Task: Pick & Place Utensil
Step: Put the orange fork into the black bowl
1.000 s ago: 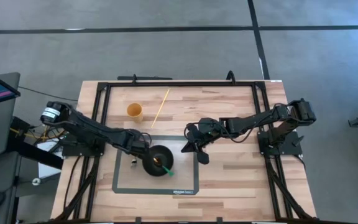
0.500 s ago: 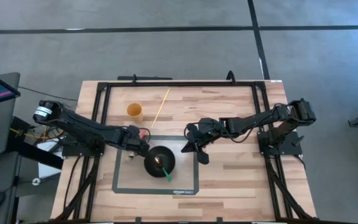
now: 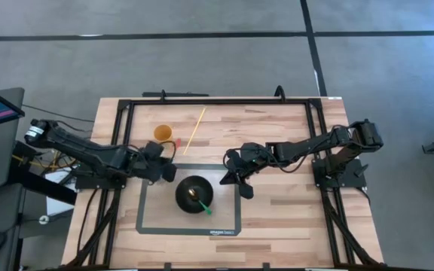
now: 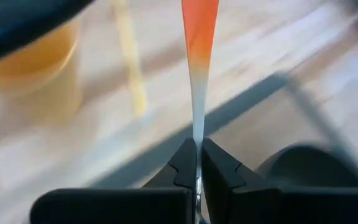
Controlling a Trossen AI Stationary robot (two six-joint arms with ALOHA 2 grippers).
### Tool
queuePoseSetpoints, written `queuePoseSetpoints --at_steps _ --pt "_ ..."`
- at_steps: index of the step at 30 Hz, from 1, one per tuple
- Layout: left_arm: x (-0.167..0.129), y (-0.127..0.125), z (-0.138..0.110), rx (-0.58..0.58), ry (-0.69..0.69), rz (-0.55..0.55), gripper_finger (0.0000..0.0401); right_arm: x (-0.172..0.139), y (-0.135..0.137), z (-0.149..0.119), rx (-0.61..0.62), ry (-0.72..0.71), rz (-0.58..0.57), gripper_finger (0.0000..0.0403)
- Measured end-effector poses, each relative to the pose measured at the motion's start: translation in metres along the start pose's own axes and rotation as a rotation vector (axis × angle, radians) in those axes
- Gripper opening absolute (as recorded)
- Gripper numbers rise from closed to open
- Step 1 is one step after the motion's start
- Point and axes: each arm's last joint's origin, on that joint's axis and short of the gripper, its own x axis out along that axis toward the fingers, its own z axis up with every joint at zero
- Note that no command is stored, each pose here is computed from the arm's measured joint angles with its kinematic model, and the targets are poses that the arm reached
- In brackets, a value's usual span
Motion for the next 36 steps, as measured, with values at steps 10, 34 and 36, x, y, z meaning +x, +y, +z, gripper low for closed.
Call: queuePoseSetpoints --at_steps 10,34,36 --pt "0.009 -0.055 0.001 0.232 -0.253 -0.258 0.0009 0.000 0.000 0.001 -0.001 -0.005 0.000 0.0000" --pt "0.067 -0.089 -0.077 0.492 -0.164 -0.259 0.0015 0.003 0.011 -0.001 -0.007 0.003 0.029 0.0000" --pt "0.070 -0.088 -0.079 0.485 -0.157 -0.253 0.0015 0.003 0.011 -0.001 0.001 0.003 0.028 0.0000"
